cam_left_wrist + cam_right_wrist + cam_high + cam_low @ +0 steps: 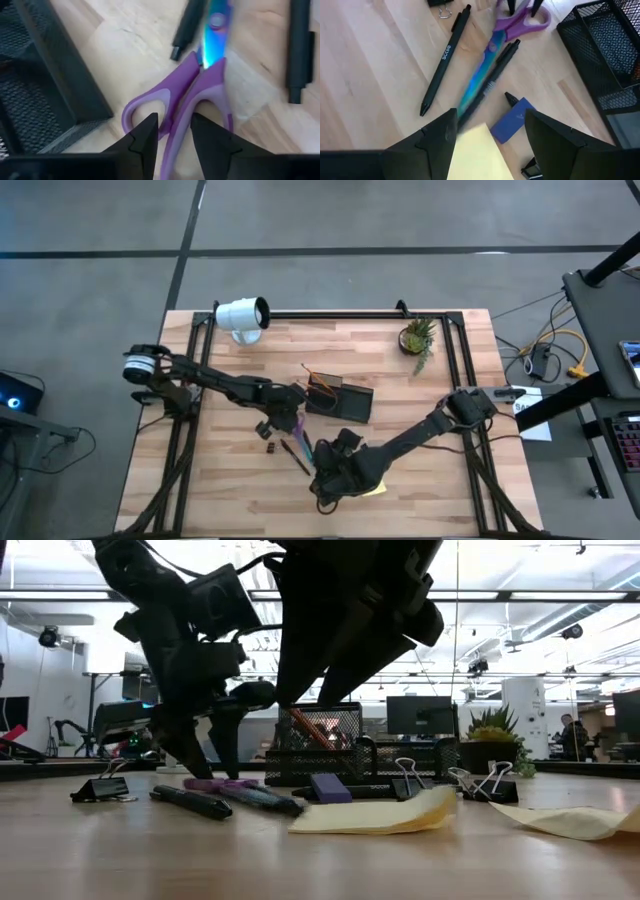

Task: Pick and place office supplies into organizer
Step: Put the purple scissors into the black desk organizer

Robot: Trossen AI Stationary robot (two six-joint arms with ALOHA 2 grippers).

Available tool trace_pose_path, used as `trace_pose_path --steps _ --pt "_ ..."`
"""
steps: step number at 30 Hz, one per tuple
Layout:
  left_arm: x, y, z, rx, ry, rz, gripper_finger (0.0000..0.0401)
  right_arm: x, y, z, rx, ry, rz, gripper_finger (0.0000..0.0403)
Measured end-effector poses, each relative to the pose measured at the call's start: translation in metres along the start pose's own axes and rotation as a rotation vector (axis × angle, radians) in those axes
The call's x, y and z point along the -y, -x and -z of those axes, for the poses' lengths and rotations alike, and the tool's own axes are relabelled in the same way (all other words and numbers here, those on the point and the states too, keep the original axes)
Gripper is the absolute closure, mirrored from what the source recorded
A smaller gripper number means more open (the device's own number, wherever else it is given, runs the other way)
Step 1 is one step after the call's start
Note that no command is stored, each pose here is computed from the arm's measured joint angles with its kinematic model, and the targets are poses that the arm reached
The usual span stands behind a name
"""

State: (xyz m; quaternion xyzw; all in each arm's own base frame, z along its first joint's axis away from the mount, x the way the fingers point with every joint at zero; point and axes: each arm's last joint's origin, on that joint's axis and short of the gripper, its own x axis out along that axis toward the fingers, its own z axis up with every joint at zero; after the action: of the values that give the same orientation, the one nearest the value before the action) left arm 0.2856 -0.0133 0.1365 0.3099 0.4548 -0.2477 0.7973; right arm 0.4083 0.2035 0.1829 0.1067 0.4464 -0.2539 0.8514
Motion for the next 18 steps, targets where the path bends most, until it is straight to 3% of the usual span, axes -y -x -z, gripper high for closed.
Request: trace_pose_path --steps 8,15,18 --pt "0.005 0.000 0.003 -0.029 0.016 0.062 0.0362 0.000 0.000 0.000 0.000 -0.019 0.001 0.0181" --pt "0.011 0.016 0.006 -0.094 0.096 0.105 0.0366 0.002 0.000 -0.001 0.048 -0.067 0.040 0.0181" --pt "0.015 0.032 0.005 -0.144 0.083 0.068 0.0371 0.007 0.005 -0.004 0.113 -0.114 0.101 0.0181"
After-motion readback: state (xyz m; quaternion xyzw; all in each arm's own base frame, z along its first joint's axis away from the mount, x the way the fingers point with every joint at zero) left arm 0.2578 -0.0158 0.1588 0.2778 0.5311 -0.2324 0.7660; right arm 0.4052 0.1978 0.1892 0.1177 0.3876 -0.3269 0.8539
